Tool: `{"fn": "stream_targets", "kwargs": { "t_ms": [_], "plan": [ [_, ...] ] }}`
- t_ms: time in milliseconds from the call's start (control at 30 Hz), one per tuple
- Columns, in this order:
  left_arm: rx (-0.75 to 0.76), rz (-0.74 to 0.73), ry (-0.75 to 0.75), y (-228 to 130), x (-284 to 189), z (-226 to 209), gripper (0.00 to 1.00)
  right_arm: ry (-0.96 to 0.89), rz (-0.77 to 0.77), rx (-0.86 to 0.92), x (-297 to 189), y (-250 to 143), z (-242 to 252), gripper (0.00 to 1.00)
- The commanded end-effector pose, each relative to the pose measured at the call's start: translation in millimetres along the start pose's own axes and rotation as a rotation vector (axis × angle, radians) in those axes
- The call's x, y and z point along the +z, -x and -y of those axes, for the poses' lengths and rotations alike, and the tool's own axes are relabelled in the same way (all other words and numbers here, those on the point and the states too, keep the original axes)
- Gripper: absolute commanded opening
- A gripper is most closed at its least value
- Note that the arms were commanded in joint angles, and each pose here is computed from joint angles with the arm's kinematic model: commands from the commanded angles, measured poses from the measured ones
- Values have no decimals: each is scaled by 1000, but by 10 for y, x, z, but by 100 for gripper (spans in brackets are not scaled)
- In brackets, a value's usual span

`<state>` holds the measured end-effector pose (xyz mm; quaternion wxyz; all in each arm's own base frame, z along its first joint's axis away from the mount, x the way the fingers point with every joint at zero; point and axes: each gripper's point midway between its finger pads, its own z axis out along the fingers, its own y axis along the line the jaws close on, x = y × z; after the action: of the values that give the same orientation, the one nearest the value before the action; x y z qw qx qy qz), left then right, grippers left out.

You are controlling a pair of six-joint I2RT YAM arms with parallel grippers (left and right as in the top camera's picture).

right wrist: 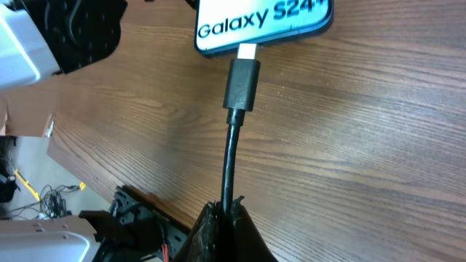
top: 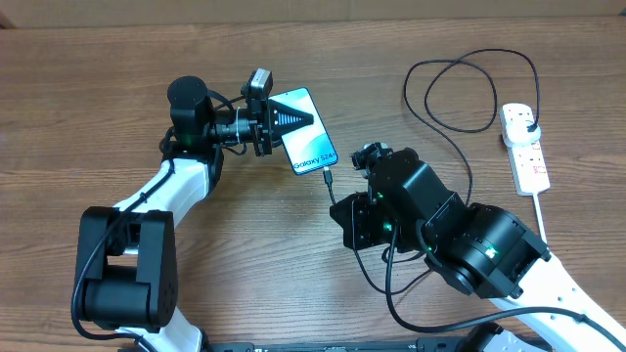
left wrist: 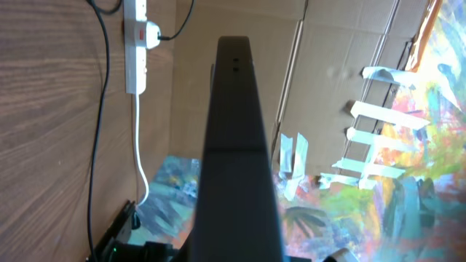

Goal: Plug charger to phone and switch on socket
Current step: 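Carry the cable end with the right gripper to the phone's bottom port, then push the USB-C plug upward into the phone's port with the right gripper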

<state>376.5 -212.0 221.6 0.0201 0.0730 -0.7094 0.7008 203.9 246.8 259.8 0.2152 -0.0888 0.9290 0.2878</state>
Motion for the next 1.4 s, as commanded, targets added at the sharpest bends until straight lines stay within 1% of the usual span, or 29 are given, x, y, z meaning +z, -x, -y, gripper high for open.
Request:
{"fn": "stream_targets", "kwargs": {
  "t_ms": [0, 133, 267, 500, 667, 867, 1067, 1167, 1367],
  "plan": [
    [18, -53, -4, -73, 4, 112, 4, 3, 15, 7, -10, 29, -18, 4],
    [-33, -42, -4, -55, 5, 114, 4, 32, -21, 27, 20, -25, -67, 4],
    [-40, -43, -3, -58, 8, 114, 4, 86, -70, 27, 63, -85, -169, 4],
    [-58, -58, -2, -83, 5, 120, 4, 59, -107, 40, 178, -124, -123, 4],
    [27, -114, -7, -187, -7, 183, 4, 49, -90, 37, 190, -89, -109, 4],
    [106, -101, -13, -157, -65, 202, 4, 36, -100, 10, 189, -117, -76, 4],
    [110, -72, -16, -97, -127, 210, 4, 30, -112, 13, 185, -146, -60, 4],
    [128, -63, -18, -83, -126, 213, 4, 57, -136, 15, 178, -188, -106, 4],
    [154, -64, -19, -86, -122, 212, 4, 64, -126, 12, 180, -164, -122, 4]
  ]
}}
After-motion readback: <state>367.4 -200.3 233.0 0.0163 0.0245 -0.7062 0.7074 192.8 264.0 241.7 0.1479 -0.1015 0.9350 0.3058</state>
